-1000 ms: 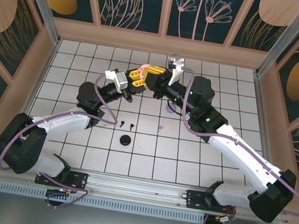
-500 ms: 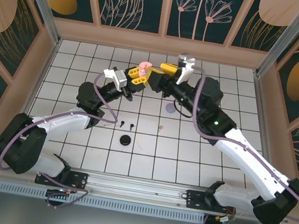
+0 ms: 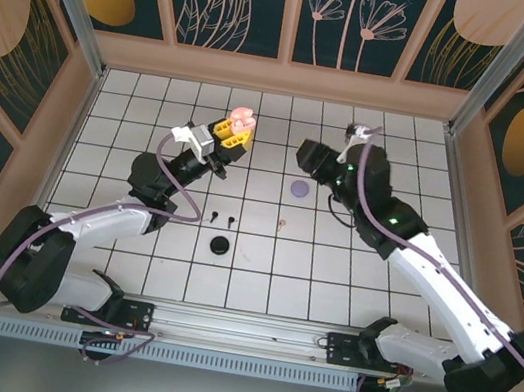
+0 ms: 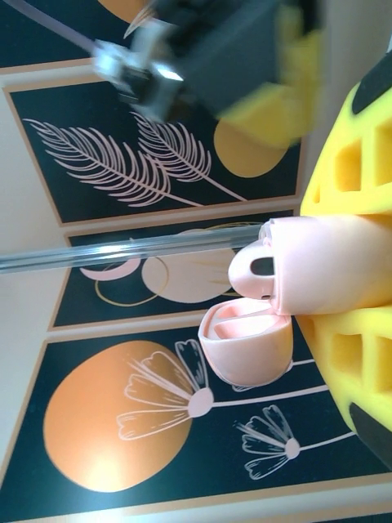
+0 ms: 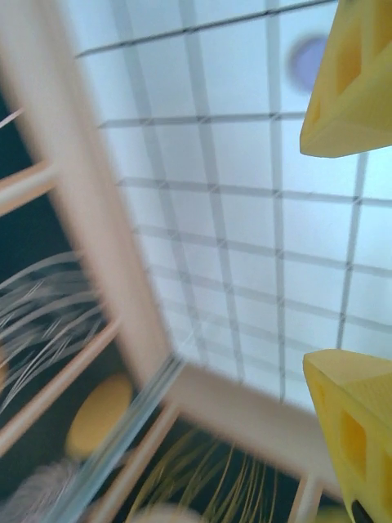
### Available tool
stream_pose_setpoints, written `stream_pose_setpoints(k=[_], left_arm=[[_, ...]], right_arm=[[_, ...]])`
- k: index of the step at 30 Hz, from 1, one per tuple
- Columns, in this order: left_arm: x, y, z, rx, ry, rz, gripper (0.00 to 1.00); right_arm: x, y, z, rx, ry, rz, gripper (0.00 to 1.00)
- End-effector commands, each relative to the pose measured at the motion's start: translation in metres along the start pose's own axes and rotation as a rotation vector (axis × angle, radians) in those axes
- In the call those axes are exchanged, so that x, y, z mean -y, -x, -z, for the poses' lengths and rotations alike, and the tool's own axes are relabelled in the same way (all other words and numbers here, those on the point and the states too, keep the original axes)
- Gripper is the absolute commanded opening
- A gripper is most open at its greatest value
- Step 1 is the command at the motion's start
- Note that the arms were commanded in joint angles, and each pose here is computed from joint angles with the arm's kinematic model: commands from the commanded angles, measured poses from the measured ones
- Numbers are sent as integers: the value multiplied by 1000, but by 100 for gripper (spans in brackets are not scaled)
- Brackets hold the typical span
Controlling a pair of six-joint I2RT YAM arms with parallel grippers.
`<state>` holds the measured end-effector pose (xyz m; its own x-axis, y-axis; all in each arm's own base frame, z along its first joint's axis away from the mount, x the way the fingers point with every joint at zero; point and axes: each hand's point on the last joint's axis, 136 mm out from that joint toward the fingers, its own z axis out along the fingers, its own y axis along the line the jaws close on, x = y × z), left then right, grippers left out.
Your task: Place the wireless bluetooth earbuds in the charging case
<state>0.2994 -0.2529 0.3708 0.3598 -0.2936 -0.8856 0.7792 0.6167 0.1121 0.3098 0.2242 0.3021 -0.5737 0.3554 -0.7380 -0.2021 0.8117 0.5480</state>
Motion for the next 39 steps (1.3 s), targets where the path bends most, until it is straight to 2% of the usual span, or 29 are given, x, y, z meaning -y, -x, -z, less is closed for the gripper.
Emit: stream_pose_setpoints(k=[1, 6, 15, 25, 39], left_arm=[[0, 17, 6, 35, 23, -37, 0], [1, 18, 11, 35, 28, -29, 0], [1, 18, 18, 36, 44, -36, 0], [2, 19, 23, 50, 51, -34, 0], [3, 21, 25, 57, 51, -34, 0]], right_arm=[[52, -61, -20, -179, -192, -74, 63], [86, -121, -49, -356, -340, -115, 60], [104, -177, -95, -523, -525, -93, 55], [116, -203, -108, -583, -607, -81, 41], [120, -218, -115, -619, -637, -53, 37]])
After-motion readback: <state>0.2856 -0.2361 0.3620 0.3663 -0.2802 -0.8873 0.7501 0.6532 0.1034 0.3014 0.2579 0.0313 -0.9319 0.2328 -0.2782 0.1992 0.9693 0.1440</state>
